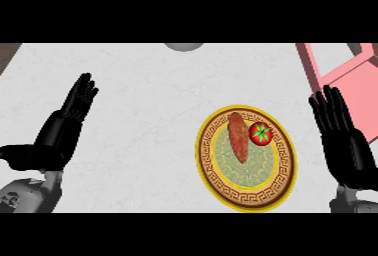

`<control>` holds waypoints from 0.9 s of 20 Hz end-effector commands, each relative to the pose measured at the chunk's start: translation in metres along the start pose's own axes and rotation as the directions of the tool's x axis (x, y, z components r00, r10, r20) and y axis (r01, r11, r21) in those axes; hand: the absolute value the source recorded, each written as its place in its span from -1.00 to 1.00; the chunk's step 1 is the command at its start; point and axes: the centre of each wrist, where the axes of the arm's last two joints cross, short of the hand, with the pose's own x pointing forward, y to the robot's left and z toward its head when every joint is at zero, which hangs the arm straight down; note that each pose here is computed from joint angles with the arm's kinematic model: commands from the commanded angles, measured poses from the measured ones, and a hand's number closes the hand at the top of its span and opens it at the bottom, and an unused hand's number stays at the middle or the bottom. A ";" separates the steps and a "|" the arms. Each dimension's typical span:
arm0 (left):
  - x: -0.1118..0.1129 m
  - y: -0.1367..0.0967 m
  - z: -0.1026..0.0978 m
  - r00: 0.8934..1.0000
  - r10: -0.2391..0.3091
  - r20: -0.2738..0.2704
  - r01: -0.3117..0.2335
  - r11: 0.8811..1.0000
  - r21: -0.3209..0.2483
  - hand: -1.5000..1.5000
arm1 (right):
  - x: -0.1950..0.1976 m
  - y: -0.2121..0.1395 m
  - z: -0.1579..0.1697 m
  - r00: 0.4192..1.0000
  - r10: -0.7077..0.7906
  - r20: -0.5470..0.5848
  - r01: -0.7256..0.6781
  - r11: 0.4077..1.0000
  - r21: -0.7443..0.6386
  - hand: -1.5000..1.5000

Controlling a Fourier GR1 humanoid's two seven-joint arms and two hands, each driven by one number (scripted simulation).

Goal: Pick the sweet potato from the plate and place it in the cardboard box

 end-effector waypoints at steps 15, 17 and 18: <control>-0.053 0.086 0.015 0.868 -0.320 -0.380 0.413 0.890 0.192 0.00 | -0.055 -0.042 -0.028 0.985 0.150 0.086 -0.173 0.808 0.564 -1.00; -0.068 0.088 0.023 0.850 -0.328 -0.413 0.431 0.883 0.184 0.00 | -0.053 -0.065 -0.033 0.986 0.109 0.130 -0.165 0.785 0.597 -1.00; -0.065 0.086 0.034 0.856 -0.317 -0.408 0.425 0.881 0.206 0.00 | -0.049 -0.079 -0.029 0.971 0.174 0.164 -0.239 0.749 0.618 -1.00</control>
